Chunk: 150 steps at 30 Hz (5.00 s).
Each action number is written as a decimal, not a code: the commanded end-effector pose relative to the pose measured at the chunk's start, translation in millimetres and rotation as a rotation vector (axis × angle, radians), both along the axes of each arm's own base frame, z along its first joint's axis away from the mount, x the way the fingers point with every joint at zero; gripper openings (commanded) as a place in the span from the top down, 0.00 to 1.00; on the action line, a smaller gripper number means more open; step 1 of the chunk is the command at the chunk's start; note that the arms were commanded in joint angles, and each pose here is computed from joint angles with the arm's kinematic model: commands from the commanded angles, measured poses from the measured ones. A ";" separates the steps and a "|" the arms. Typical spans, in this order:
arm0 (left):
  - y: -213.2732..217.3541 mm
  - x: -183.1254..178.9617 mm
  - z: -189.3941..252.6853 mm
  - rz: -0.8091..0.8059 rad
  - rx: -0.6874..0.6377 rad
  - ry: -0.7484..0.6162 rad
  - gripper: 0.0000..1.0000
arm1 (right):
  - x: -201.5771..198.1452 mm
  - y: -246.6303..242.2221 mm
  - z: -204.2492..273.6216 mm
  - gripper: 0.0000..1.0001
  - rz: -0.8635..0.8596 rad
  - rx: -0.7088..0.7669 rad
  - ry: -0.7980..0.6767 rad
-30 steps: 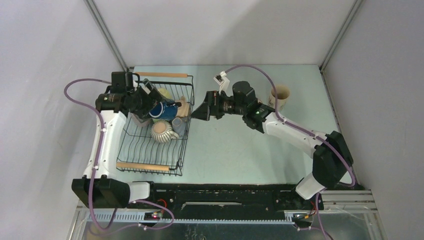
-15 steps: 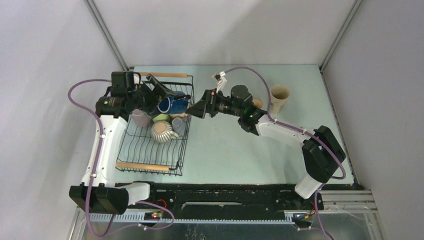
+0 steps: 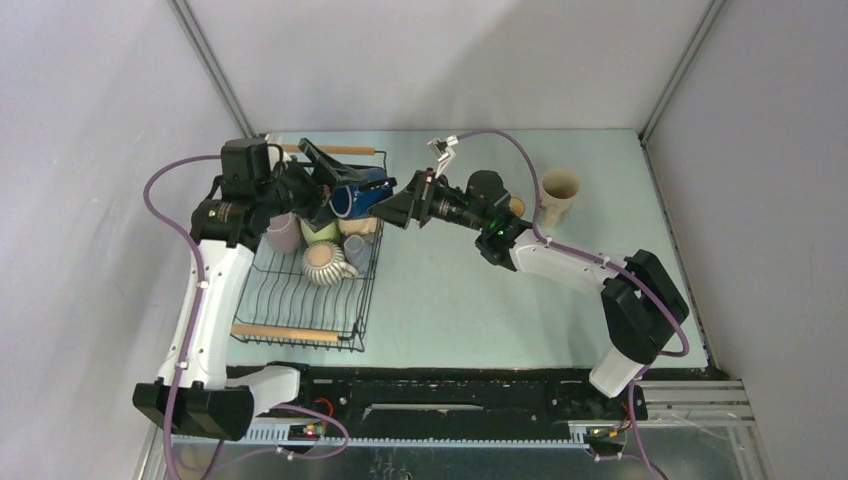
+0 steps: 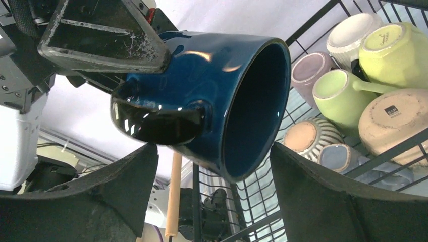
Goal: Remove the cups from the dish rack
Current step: Place the cup at the center of the board.
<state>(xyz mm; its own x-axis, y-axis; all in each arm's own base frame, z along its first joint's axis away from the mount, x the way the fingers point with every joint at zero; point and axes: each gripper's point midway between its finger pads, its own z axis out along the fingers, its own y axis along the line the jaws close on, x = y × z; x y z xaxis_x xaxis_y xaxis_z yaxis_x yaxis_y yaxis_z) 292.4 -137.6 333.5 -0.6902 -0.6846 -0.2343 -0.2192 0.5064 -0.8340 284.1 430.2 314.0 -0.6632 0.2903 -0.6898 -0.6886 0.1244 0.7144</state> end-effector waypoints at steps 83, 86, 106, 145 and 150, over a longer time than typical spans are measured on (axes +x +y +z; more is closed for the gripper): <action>-52.0 -5.7 22.5 -0.295 -0.216 -0.278 0.00 | -41.3 -138.8 32.8 1.00 -0.413 -0.306 -0.056; -47.7 -9.4 18.0 -0.306 -0.134 -0.300 0.00 | -37.4 -158.8 23.8 1.00 -0.474 -0.350 -0.011; -62.2 -63.7 -39.4 -0.510 0.507 -0.448 0.00 | 25.8 -357.9 3.2 1.00 -1.110 -0.612 0.379; -65.3 -80.2 -81.9 -0.562 0.602 -0.485 0.00 | 196.8 -485.9 -178.9 1.00 -1.233 -0.778 1.012; -66.6 -83.7 -83.1 -0.576 0.590 -0.485 0.00 | 198.5 -487.0 -194.3 1.00 -1.233 -0.792 1.053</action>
